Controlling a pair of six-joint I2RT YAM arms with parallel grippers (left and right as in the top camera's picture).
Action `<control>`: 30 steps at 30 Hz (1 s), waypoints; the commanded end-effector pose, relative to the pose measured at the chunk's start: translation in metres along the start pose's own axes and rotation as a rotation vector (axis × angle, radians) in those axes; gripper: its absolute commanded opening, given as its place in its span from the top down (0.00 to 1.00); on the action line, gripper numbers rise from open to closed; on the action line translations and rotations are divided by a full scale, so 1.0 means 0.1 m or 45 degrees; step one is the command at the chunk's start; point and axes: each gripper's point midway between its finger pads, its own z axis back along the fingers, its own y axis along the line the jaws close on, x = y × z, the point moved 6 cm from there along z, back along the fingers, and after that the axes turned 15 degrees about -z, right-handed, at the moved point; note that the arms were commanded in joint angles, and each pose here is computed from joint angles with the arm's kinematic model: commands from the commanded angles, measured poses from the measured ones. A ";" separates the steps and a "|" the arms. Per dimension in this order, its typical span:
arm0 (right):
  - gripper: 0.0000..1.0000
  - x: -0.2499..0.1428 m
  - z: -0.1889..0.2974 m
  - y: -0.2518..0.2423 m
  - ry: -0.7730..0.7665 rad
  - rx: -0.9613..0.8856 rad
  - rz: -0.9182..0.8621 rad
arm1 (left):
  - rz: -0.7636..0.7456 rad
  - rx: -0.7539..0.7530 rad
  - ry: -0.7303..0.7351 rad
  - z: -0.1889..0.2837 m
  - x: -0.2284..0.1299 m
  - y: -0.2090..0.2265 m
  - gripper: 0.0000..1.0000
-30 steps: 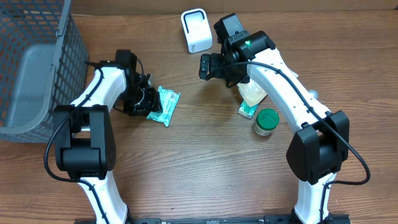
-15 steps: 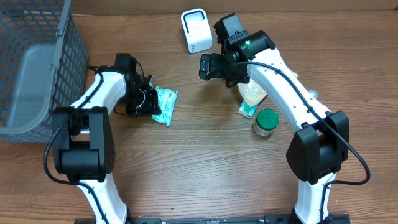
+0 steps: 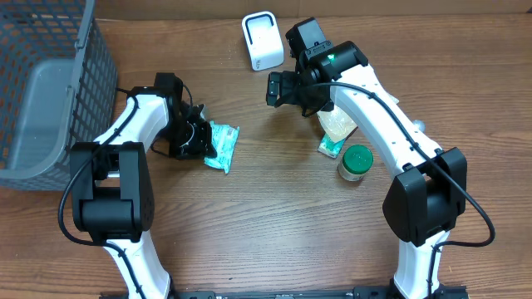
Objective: Scan the item barcode
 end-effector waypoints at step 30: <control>0.00 0.01 0.01 -0.02 -0.007 -0.007 -0.005 | 0.004 -0.183 0.035 0.15 -0.11 -0.25 0.96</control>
